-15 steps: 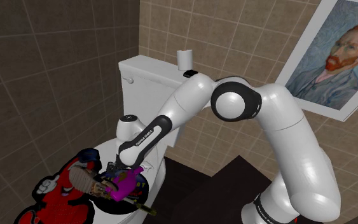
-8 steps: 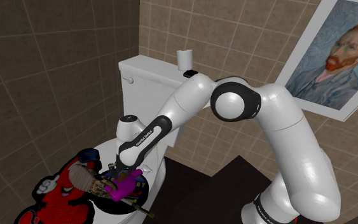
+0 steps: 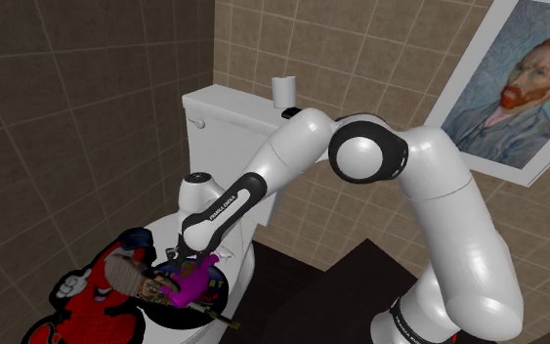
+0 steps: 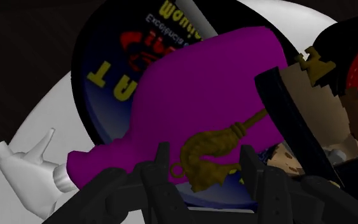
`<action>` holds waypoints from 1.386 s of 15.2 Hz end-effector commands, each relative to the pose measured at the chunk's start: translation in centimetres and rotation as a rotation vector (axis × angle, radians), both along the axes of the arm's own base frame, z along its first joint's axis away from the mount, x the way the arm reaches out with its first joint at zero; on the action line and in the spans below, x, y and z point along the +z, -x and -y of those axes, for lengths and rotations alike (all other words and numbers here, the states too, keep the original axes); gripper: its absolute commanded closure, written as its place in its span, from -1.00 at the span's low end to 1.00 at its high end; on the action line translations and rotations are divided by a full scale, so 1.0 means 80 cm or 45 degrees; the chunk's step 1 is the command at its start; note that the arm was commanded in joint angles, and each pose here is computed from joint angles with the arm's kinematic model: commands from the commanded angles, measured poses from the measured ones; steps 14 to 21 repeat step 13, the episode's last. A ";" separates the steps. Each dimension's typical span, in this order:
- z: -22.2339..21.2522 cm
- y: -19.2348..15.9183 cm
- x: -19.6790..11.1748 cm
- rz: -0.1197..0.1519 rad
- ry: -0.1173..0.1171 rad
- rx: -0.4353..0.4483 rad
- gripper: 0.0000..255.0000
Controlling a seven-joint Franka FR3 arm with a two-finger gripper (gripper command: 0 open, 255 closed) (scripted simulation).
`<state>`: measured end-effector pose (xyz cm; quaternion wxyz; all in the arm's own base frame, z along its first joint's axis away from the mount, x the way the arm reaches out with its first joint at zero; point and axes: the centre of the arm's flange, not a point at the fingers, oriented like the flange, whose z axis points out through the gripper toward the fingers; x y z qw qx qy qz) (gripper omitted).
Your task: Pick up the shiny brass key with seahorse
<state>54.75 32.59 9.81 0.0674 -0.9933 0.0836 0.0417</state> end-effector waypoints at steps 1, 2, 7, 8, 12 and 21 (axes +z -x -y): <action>0.001 0.000 0.012 0.000 0.000 0.000 1.00; 0.001 0.000 0.019 0.000 0.000 0.000 1.00; 0.001 0.000 0.052 0.000 0.000 0.000 1.00; 0.001 0.000 0.059 0.000 0.000 0.000 1.00; 0.001 0.000 0.079 0.000 0.000 0.000 1.00; 0.001 0.000 0.079 0.000 0.000 0.000 1.00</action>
